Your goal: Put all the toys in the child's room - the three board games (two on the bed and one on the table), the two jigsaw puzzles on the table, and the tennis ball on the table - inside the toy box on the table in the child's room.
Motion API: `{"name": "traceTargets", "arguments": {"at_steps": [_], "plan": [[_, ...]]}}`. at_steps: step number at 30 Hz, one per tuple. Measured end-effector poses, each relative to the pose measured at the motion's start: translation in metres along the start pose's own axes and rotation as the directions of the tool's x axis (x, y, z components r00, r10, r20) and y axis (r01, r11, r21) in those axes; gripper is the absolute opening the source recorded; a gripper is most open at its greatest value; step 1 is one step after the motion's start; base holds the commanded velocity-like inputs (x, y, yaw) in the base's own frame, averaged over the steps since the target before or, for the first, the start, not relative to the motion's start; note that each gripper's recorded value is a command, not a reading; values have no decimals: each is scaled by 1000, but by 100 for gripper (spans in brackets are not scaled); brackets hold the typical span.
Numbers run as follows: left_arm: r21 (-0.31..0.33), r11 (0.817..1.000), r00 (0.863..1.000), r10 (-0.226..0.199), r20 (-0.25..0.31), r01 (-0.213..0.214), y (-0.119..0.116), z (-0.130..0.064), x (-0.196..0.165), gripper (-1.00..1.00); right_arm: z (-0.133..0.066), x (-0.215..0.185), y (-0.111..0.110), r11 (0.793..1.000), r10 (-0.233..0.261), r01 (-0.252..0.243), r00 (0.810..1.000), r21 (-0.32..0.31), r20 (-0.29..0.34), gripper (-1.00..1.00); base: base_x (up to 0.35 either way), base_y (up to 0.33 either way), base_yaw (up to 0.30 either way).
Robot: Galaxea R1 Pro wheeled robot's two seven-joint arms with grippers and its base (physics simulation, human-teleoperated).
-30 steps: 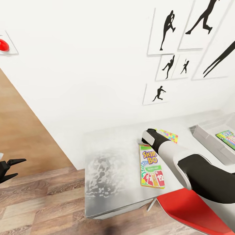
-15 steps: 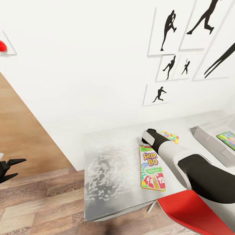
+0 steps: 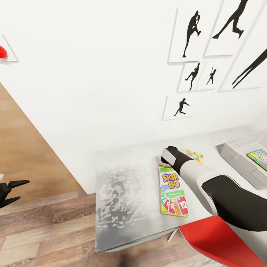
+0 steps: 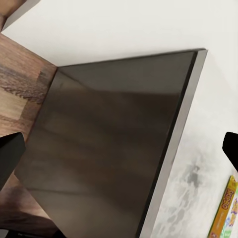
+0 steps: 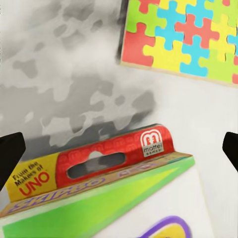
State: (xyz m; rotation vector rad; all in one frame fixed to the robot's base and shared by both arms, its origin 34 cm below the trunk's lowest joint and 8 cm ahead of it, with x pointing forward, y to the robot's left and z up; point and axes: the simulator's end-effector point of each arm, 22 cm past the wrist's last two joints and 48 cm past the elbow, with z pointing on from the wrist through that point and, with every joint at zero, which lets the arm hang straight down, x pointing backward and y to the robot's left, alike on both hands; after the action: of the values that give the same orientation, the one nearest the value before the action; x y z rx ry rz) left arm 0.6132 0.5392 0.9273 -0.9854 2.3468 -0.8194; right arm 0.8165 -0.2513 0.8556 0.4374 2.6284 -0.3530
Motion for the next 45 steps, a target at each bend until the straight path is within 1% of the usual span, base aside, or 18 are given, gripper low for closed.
{"name": "traceTargets", "arguments": {"at_steps": [11, 26, 31, 45], "plan": [[0, 1000, 1000, 0, 0, 0, 1, 3, -1, 100, 3, 0, 2, 1000, 0, 0, 1000, -3, 0, 100, 0, 0, 0], [1, 1000, 1000, 0, 0, 0, 5, 14, -2, 100, 15, 0, 6, 1000, 1, -1, 1000, -4, 0, 100, 0, 0, 0], [1, 1000, 1000, 1, 0, -1, 5, 14, -2, 100, 15, 1, 6, 1000, 0, 0, 1000, -4, -2, 100, 0, 0, 0], [1, 1000, 1000, 1, 0, -1, 11, 26, -3, 100, 31, 12, 8, 1000, -3, 3, 1000, -3, -15, 100, 0, 0, 0]]}}
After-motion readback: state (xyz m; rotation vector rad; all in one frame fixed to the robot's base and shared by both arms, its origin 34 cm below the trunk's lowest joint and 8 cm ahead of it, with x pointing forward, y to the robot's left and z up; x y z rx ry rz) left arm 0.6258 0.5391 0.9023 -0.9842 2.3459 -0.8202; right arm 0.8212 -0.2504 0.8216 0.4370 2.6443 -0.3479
